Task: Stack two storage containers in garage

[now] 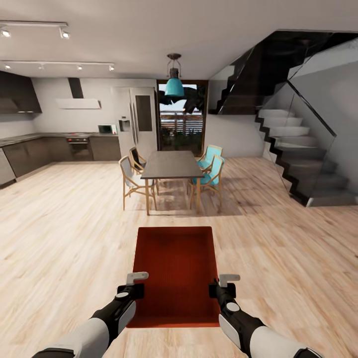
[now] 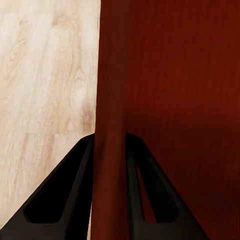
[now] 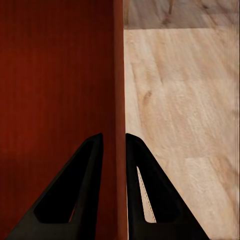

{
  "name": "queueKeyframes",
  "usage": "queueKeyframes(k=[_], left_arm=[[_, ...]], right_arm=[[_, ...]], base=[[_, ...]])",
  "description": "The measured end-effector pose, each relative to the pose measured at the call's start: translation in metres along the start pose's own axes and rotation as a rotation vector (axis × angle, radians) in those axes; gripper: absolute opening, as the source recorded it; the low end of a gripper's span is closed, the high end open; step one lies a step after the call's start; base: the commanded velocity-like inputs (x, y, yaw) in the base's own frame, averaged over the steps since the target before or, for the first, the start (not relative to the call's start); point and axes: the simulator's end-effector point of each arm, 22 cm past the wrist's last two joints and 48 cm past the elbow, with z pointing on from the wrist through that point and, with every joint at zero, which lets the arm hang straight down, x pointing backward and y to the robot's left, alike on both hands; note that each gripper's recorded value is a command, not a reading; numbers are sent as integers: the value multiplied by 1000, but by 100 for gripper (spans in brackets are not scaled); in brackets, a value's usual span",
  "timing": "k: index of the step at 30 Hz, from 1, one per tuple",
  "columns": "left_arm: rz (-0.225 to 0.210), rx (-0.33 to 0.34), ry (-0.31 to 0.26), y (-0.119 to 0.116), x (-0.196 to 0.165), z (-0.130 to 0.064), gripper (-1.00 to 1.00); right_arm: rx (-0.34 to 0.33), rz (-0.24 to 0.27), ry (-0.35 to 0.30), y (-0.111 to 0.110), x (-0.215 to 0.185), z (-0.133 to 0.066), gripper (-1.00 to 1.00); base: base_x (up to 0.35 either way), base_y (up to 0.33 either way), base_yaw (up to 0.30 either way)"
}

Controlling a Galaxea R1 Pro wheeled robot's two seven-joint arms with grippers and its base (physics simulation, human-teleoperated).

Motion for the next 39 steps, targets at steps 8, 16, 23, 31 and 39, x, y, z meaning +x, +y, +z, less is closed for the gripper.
queueKeyframes(k=[8,16,23,31,39], left_arm=[[0,0,-2,0,-1,-1,-100],[0,0,-5,0,-2,-1,-100],[0,1,-7,0,-4,-2,-100],[0,1,-10,0,-5,-3,-100],[0,1,-12,0,-7,-4,-100]], right_arm=[[0,0,-2,0,-1,0,-100],[0,1,-5,0,-3,-1,-100],[0,1,-7,0,-4,-1,-100],[0,1,-10,0,-6,-2,-100],[0,2,-12,0,-7,-2,-100]], base=[[0,0,-285],[0,0,-285],[0,0,-285],[0,0,-285],[51,0,-285]])
